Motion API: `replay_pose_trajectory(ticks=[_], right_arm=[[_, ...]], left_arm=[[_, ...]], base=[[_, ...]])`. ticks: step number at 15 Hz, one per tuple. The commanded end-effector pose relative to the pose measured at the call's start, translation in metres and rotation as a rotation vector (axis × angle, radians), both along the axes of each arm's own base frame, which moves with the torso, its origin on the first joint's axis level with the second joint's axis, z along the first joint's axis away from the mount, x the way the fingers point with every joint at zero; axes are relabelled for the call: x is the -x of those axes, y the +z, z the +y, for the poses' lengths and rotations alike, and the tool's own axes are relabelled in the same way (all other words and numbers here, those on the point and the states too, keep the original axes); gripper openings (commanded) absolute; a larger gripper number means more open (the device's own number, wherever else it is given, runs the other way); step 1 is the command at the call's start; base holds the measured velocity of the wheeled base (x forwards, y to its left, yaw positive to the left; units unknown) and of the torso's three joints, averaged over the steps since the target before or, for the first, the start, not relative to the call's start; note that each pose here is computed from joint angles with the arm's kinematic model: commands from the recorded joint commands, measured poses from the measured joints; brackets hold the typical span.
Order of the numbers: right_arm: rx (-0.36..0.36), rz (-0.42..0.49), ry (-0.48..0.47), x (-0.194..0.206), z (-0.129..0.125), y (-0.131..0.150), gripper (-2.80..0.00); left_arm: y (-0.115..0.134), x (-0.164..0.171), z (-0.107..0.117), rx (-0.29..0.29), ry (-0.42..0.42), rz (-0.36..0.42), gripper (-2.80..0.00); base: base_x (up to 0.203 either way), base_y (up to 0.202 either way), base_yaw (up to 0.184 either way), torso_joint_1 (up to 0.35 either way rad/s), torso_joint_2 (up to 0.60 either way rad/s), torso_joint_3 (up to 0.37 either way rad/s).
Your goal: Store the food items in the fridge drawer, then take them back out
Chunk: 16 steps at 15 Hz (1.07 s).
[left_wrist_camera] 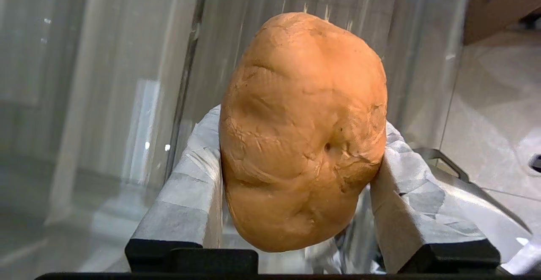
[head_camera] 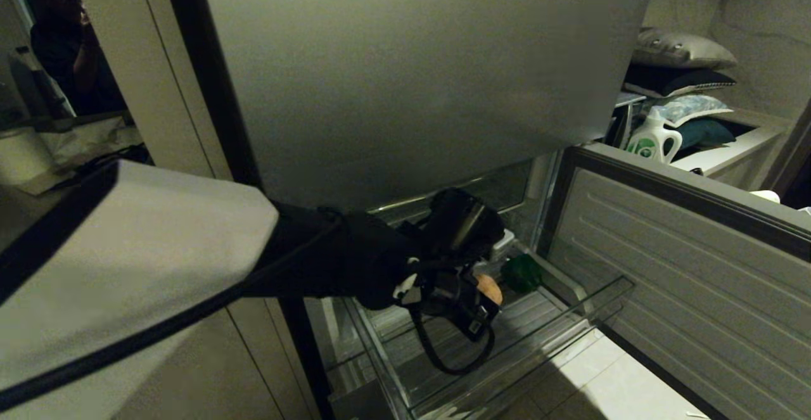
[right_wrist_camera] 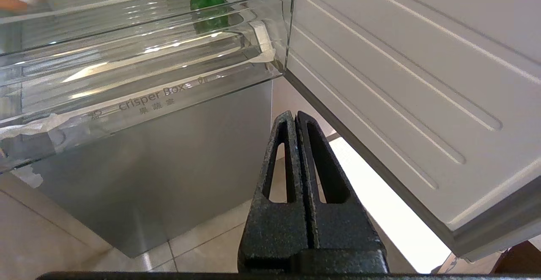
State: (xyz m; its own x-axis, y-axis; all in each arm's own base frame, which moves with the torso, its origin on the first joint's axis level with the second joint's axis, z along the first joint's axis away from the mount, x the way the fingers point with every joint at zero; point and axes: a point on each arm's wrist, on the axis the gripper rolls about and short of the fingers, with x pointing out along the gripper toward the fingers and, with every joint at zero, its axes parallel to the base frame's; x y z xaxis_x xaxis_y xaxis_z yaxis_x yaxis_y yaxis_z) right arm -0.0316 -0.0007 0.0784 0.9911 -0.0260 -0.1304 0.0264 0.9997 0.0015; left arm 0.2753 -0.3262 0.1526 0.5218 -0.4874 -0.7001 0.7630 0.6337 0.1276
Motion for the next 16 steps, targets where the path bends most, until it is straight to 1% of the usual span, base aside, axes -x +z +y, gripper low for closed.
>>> replay_pose_trajectory(ticks=[1, 5, 6, 8, 11, 12, 14, 15, 16], right_arm=[[0.001, 0.0, 0.0, 0.0, 0.0, 0.0, -2.8], [0.001, 0.0, 0.0, 0.0, 0.0, 0.0, -2.8], [0.001, 0.0, 0.0, 0.0, 0.0, 0.0, -2.8], [0.001, 0.0, 0.0, 0.0, 0.0, 0.0, -2.8], [0.001, 0.0, 0.0, 0.0, 0.0, 0.0, -2.8], [0.001, 0.0, 0.0, 0.0, 0.0, 0.0, -2.8], [0.001, 0.0, 0.0, 0.0, 0.0, 0.0, -2.8], [0.001, 0.0, 0.0, 0.0, 0.0, 0.0, -2.8], [0.001, 0.0, 0.0, 0.0, 0.0, 0.0, -2.8]], left_arm=[[0.034, 0.024, 0.017, 0.044, -0.015, -0.033, -2.8], [0.082, 0.07, 0.051, 0.147, -0.052, -0.106, -2.8], [0.097, 0.084, 0.065, 0.18, -0.061, -0.13, -2.8], [0.12, 0.116, 0.103, 0.239, -0.076, -0.173, -2.8], [0.14, 0.166, 0.174, 0.34, -0.076, -0.248, -2.8], [0.142, 0.181, 0.201, 0.378, -0.057, -0.283, -2.8], [0.145, 0.208, 0.25, 0.452, 0.011, -0.372, -2.8], [0.145, 0.222, 0.274, 0.484, 0.076, -0.43, -2.8], [0.142, 0.232, 0.292, 0.492, 0.163, -0.484, -2.8]], base=[[0.0, 0.0, 0.0, 0.0, 0.0, 0.0], [0.0, 0.0, 0.0, 0.0, 0.0, 0.0], [0.0, 0.0, 0.0, 0.0, 0.0, 0.0], [0.0, 0.0, 0.0, 0.0, 0.0, 0.0], [0.0, 0.0, 0.0, 0.0, 0.0, 0.0], [0.0, 0.0, 0.0, 0.0, 0.0, 0.0], [0.0, 0.0, 0.0, 0.0, 0.0, 0.0], [0.0, 0.0, 0.0, 0.0, 0.0, 0.0], [0.0, 0.0, 0.0, 0.0, 0.0, 0.0]])
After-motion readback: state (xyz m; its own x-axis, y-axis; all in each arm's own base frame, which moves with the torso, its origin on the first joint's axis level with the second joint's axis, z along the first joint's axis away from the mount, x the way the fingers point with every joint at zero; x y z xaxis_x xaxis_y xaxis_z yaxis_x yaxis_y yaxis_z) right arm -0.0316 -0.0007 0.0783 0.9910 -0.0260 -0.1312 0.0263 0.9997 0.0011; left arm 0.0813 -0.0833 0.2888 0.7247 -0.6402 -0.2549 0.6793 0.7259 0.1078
